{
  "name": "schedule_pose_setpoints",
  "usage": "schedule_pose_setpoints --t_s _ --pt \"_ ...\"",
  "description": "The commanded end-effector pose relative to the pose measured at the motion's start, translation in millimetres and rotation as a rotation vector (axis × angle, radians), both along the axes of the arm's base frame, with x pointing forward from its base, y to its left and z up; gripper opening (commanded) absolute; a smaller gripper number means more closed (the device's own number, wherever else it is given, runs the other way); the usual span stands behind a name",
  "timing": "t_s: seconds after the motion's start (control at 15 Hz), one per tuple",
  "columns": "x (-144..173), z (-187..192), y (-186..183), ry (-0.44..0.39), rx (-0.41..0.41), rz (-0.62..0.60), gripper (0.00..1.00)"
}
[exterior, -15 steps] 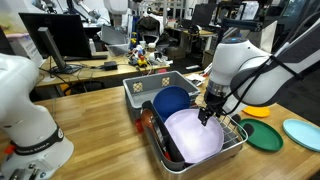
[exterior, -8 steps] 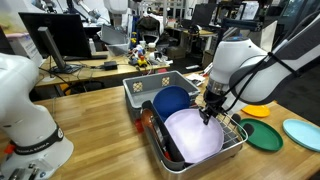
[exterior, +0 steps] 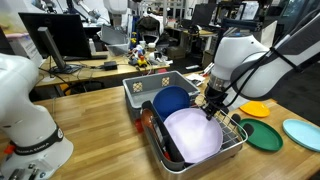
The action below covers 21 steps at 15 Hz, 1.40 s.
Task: Remove the white plate from the dish rack and put it on the right side of the table
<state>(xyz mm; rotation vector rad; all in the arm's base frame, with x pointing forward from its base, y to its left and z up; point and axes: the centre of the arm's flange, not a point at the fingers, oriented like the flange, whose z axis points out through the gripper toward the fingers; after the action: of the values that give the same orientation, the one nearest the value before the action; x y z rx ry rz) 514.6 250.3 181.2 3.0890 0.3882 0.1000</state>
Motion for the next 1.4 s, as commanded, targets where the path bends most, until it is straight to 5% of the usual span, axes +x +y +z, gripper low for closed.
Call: schedule_pose_setpoints --t_s 0.0,1.33 --pt "-6 -2 -2 0.004 0.015 0.018 0.07" --pt "-16 55 -30 -0.172 -0.104 0.002 0.01"
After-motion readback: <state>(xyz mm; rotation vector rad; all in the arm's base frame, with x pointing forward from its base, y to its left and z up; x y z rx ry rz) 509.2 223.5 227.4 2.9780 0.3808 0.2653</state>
